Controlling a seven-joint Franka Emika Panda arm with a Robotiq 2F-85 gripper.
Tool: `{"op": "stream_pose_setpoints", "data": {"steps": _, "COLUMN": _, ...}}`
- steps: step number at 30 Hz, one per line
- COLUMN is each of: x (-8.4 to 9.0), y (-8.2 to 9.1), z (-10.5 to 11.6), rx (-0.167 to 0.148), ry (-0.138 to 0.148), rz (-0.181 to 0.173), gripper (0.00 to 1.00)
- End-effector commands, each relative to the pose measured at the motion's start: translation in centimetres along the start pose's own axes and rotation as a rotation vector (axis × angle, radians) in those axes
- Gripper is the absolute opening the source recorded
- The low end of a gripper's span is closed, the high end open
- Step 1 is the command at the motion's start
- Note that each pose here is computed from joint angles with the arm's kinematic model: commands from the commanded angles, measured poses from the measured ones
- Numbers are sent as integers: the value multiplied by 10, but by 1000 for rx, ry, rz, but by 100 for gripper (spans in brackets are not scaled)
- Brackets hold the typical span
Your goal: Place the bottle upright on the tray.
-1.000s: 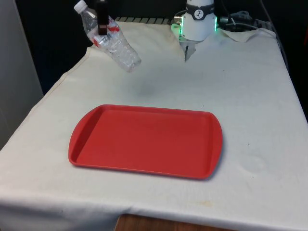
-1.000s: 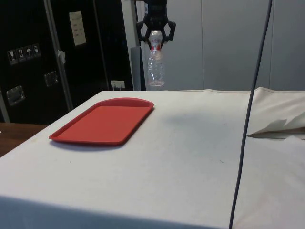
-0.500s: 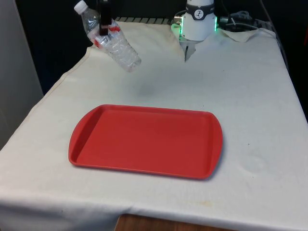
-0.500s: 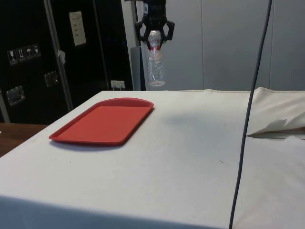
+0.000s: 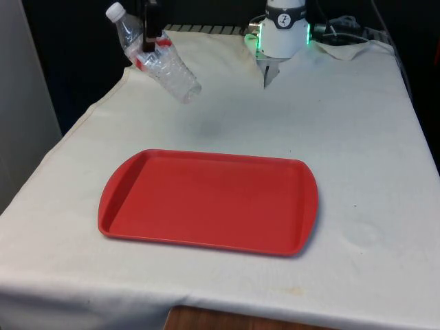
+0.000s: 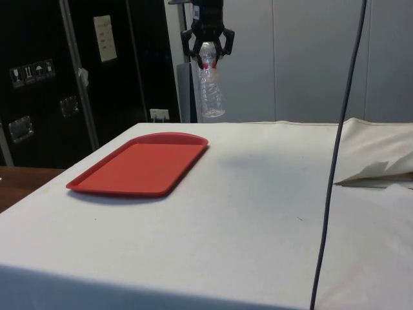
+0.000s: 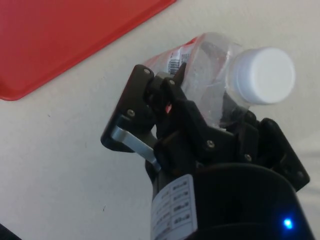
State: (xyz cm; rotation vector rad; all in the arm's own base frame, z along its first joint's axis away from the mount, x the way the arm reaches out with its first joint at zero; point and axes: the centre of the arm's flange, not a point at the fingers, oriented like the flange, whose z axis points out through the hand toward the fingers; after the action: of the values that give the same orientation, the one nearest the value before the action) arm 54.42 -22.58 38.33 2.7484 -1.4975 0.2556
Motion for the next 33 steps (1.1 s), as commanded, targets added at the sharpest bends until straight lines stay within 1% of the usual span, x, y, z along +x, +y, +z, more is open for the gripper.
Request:
{"op": "stream_pose_setpoints", "data": {"steps": 1, "x": 0, "y": -1, "z": 0, "rx": 14, "ry": -2, "rz": -9, "gripper": 34}}
{"op": "stream_pose_setpoints", "data": {"steps": 2, "x": 0, "y": -1, "z": 0, "rx": 14, "ry": -2, "rz": -21, "gripper": 34}}
{"op": "stream_pose_setpoints", "data": {"steps": 7, "x": 0, "y": -2, "z": -1, "rx": 16, "ry": -1, "rz": -50, "gripper": 34}}
{"op": "stream_pose_setpoints", "data": {"steps": 8, "x": 1, "y": 0, "z": 0, "rx": 1, "ry": 0, "rz": -46, "gripper": 34}}
{"op": "stream_pose_setpoints", "data": {"steps": 9, "x": 0, "y": -2, "z": -1, "rx": 16, "ry": -1, "rz": -56, "gripper": 34}}
{"op": "stream_pose_setpoints", "data": {"steps": 10, "x": 0, "y": -2, "z": -1, "rx": 17, "ry": -2, "rz": -69, "gripper": 34}}
{"op": "stream_pose_setpoints", "data": {"steps": 16, "x": 0, "y": -3, "z": -1, "rx": 18, "ry": -1, "rz": -107, "gripper": 34}}
{"op": "stream_pose_setpoints", "data": {"steps": 17, "x": 1, "y": -1, "z": -1, "rx": 5, "ry": 0, "rz": -105, "gripper": 34}}
{"op": "stream_pose_setpoints", "data": {"steps": 18, "x": 0, "y": -3, "z": -1, "rx": 20, "ry": -1, "rz": -121, "gripper": 34}}
{"op": "stream_pose_setpoints", "data": {"steps": 23, "x": 1, "y": -3, "z": 0, "rx": 21, "ry": -1, "rz": -150, "gripper": 34}}
{"op": "stream_pose_setpoints", "data": {"steps": 25, "x": 1, "y": -3, "z": -1, "rx": 22, "ry": 0, "rz": -168, "gripper": 34}}
{"op": "stream_pose_setpoints", "data": {"steps": 26, "x": 1, "y": -3, "z": -1, "rx": 22, "ry": 0, "rz": -168, "gripper": 34}}
{"op": "stream_pose_setpoints", "data": {"steps": 27, "x": 1, "y": -2, "z": 0, "rx": 8, "ry": 0, "rz": -161, "gripper": 34}}
{"op": "stream_pose_setpoints", "data": {"steps": 28, "x": 1, "y": -4, "z": -1, "rx": 23, "ry": 1, "rz": -180, "gripper": 34}}
{"op": "stream_pose_setpoints", "data": {"steps": 33, "x": 0, "y": -5, "z": 0, "rx": 23, "ry": 0, "rz": -212, "gripper": 34}}
